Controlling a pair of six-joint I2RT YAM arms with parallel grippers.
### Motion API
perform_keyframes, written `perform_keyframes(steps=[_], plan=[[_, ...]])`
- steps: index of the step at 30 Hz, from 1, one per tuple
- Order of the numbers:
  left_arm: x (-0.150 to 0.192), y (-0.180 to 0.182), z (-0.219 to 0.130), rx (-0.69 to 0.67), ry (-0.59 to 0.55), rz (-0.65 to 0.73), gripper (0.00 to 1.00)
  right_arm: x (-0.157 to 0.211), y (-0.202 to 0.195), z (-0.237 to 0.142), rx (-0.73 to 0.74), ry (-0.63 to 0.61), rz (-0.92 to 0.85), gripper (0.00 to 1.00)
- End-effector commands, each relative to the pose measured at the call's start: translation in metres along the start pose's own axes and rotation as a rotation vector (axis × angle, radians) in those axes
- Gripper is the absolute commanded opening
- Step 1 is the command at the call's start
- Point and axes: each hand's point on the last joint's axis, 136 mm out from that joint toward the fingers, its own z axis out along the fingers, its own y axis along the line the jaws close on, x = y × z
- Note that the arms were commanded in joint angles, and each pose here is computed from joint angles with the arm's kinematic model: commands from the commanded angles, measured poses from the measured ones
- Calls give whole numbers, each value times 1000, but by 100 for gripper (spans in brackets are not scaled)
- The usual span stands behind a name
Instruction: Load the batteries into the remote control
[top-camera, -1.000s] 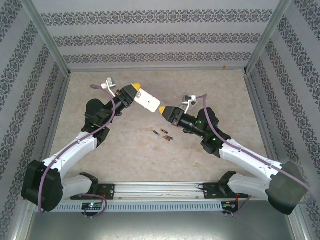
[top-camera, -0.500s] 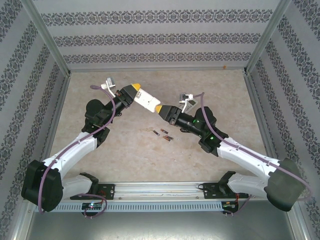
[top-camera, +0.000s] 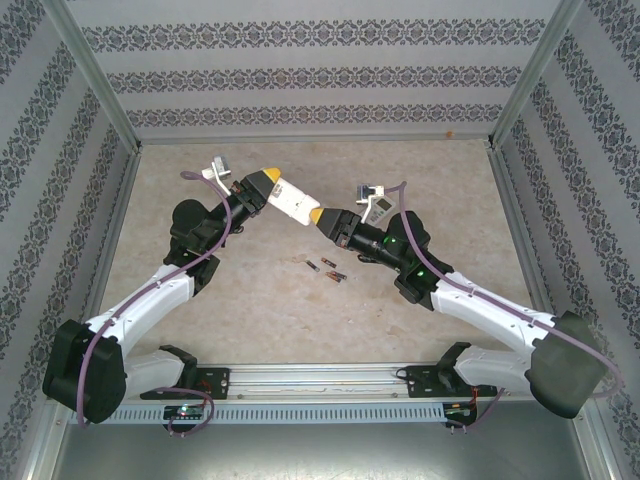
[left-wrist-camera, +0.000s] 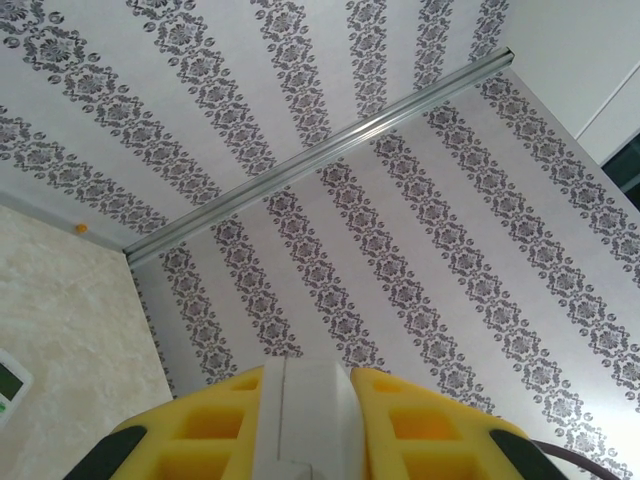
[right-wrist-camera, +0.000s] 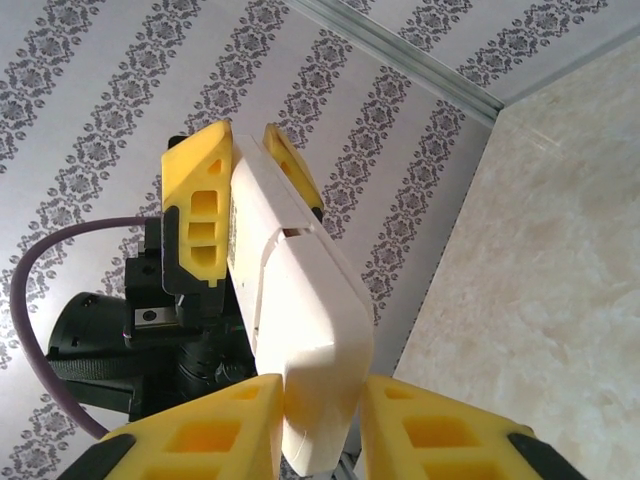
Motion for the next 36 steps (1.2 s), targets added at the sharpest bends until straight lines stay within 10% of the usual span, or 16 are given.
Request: perform_keyframes(steps=[1,20,26,31,36], plan=[[-8,-11,-2,52,-31,19,0,-7,18,4,-55,-13,-21,18],[-37,30,-23,-67,-125,12,0,-26,-43,-50,96,-142,33,9],[-25,73,-26,-234,-77,56,0,-9,-75,-46,251,-19,-153,31],[-3,68,-23,-223,35,31,0,12,-53,-40,291,123,-610,96],[34,49,-19,-241,163,84,0,23,-25,-28,282,173,-1139,98]])
